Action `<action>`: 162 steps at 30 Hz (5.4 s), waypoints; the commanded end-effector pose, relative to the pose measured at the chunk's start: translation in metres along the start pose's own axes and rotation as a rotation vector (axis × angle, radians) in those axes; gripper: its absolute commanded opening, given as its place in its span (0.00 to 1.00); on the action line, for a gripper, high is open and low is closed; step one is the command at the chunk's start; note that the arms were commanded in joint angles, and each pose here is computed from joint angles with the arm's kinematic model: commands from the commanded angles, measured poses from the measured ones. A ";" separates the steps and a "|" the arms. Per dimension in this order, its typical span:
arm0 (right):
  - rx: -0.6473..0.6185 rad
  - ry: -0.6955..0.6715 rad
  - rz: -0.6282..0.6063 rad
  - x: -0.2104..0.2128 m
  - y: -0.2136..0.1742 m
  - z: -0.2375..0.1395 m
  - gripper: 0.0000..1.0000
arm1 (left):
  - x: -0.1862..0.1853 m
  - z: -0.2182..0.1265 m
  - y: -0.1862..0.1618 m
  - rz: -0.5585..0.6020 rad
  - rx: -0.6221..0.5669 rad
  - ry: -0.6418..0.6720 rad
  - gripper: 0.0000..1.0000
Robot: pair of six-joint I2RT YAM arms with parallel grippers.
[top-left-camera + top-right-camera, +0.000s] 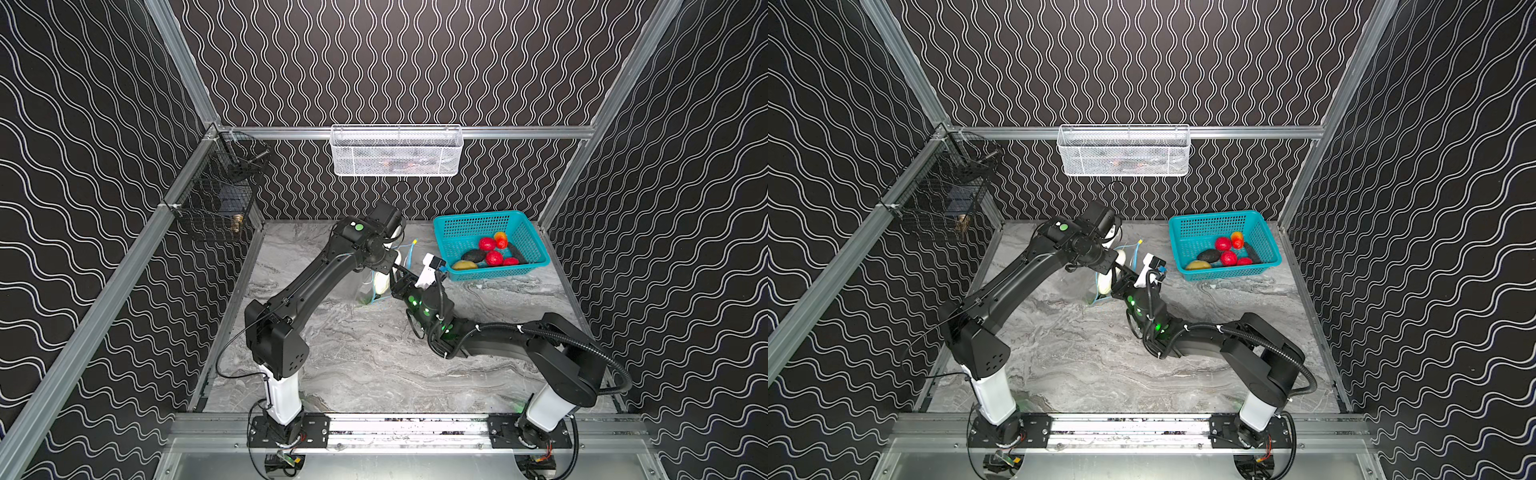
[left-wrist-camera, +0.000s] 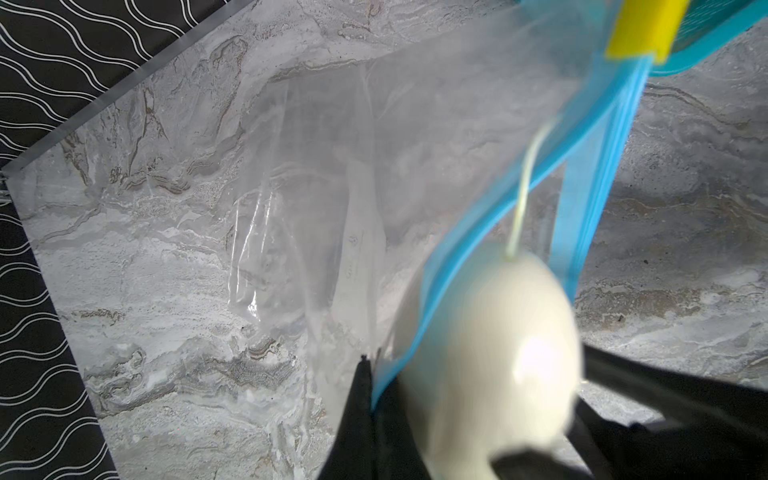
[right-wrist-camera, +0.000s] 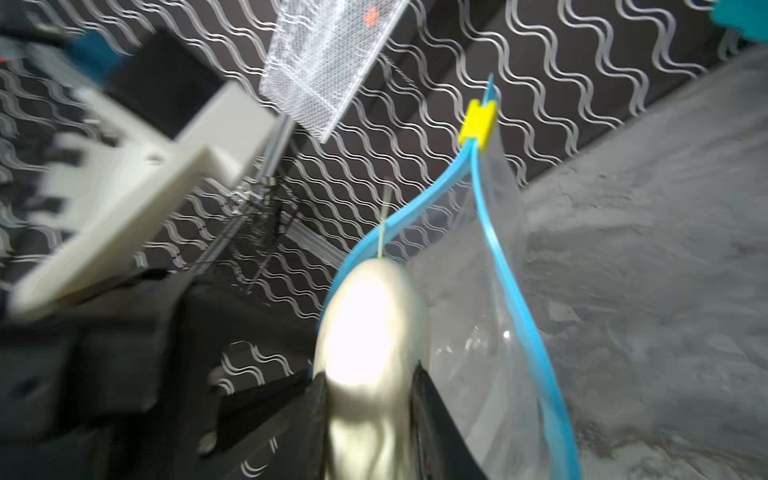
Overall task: Place the food in the zip-top bag and seal the zipper
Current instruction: 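Lower the white radish into the bag mouth and open the right gripper, then withdraw the right gripper from the bag and move it to the teal basket, then lower the right gripper into the basket and grasp a red beet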
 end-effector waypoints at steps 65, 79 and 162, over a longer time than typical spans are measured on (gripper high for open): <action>-0.017 -0.954 -0.341 -0.044 0.159 0.031 0.99 | 0.031 0.019 0.021 0.048 0.082 0.203 0.00; 0.004 -0.781 -0.128 -0.081 0.222 0.027 1.00 | 0.020 0.027 0.016 0.050 0.095 0.131 0.00; 0.043 -1.016 0.160 -0.302 0.334 0.082 0.65 | -0.019 0.033 0.001 0.052 -0.096 -0.095 0.00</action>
Point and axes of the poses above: each gripper's point midway between its finger pads, its own z axis out along the fingers, its own x axis along the line the jaws close on, y = z × x, the point moved 4 cm from there along -z, back along the fingers, and after that the axes turned 14 degrees about z, right-handed, at the moved point
